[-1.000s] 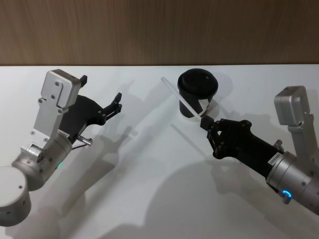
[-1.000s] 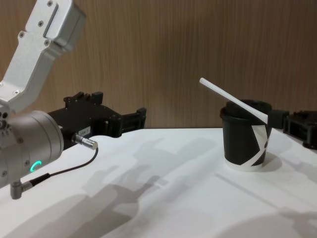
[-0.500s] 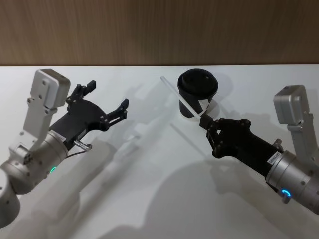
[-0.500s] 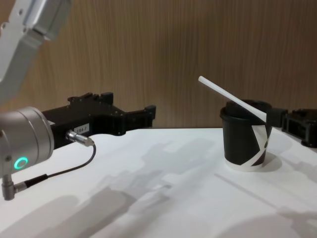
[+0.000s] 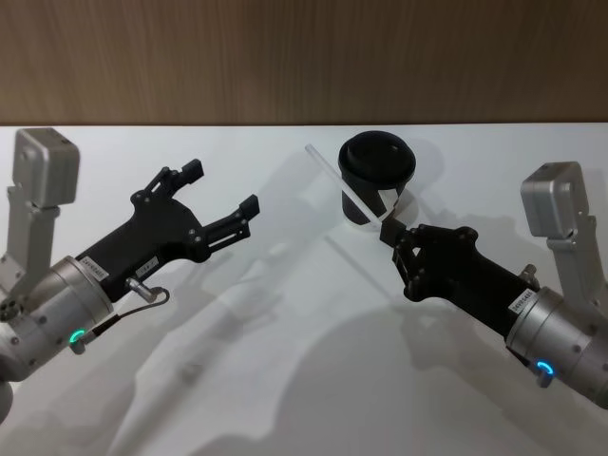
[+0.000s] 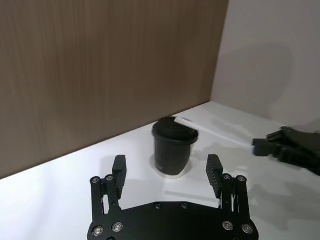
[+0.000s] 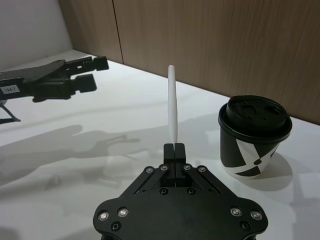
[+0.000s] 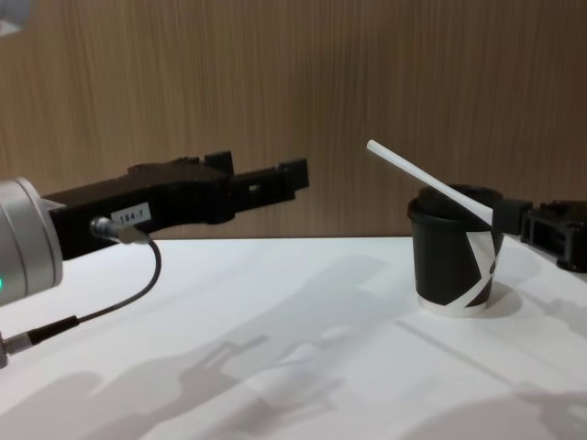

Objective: Pick up the straw with one hand, pass it to the other hand, and insert it into the cup.

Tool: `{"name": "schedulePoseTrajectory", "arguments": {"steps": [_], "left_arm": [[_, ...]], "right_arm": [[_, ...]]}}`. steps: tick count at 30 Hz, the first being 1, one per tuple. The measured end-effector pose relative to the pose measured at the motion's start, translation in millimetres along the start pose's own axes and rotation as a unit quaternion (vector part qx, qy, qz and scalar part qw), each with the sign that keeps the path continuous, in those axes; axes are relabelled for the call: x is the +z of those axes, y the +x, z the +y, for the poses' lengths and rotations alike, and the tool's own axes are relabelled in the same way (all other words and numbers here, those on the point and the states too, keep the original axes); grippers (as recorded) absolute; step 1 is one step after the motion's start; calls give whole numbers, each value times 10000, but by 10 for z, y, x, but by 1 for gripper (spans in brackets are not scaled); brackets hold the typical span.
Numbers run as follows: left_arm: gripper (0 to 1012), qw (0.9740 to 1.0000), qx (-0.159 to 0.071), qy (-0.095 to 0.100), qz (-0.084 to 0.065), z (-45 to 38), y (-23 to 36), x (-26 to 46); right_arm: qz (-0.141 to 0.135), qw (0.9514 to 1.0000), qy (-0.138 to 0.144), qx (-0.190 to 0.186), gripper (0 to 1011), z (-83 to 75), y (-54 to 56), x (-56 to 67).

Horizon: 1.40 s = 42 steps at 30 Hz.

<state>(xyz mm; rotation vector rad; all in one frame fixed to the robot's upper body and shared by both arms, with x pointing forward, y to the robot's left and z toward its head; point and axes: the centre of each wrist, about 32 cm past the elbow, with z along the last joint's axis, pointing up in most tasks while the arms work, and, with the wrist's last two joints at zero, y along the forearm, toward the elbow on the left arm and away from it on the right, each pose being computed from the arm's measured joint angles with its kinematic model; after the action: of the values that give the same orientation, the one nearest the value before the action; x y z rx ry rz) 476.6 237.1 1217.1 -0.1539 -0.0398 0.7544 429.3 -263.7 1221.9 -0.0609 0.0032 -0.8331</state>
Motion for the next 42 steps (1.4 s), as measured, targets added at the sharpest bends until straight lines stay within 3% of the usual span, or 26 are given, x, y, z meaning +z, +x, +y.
{"name": "schedulePoseTrajectory", "arguments": {"steps": [5,9,12,13,19,20,25,42], "left_arm": [[1003,9989,-323,-179,290,30,23,3],[1003,9962,-603,-324,533,39,40,-11],[1003,9930,-817,-440,736,33,55,-33],[1003,9907,-928,-509,850,22,57,-48],[1003,9822,-1179,-719,1273,-38,46,-132],[1003,9822,-1179,-719,1273,-38,46,-132],[1003,9758,-1219,-827,1616,-113,10,-209],[1003,9667,-1127,-841,2140,-388,-104,-334]], "right_arm": [[-1,10000,1,0,6,0,0,1],[-1,10000,1,0,6,0,0,1],[-1,10000,0,0,6,0,0,1],[-1,10000,1,0,6,0,0,1],[-1,10000,1,0,6,0,1,1],[-1,10000,1,0,6,0,1,1],[-1,10000,1,0,6,0,1,1],[-1,10000,0,0,6,0,1,1]]}}
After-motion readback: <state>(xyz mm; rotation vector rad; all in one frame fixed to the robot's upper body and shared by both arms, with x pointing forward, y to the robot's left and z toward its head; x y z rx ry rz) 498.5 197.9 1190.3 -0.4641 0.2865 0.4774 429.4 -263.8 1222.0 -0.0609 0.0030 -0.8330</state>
